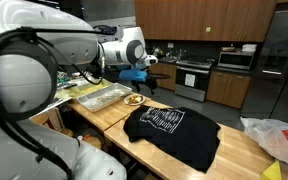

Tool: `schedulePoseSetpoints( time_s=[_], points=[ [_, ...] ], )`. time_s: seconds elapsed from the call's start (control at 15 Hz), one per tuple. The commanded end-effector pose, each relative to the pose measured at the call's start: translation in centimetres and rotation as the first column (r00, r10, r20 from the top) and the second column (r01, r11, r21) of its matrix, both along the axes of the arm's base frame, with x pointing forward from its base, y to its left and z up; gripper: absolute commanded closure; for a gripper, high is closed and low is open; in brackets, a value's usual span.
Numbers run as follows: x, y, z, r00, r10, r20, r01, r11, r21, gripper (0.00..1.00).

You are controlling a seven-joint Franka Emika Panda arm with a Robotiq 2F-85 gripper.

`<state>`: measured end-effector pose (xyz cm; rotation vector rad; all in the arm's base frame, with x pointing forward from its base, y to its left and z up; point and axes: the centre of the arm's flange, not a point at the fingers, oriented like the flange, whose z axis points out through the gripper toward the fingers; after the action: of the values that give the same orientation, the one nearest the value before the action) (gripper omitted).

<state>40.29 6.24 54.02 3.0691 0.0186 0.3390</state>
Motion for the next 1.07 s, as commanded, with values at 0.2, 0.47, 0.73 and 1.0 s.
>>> schedulePoseSetpoints(
  time_s=[0.2,0.47,0.73,1.0],
  points=[
    [0.0,0.0,0.0,1.000,0.000,0.001,0.000,1.000,0.000,0.00],
    [0.0,0.0,0.0,1.000,0.000,0.001,0.000,1.000,0.000,0.00],
    [0.0,0.0,0.0,1.000,0.000,0.001,0.000,1.000,0.000,0.00],
    [-0.5,1.7,-0.2,0.995,0.095,0.003,-0.095,0.995,-0.036,0.00]
  ],
)
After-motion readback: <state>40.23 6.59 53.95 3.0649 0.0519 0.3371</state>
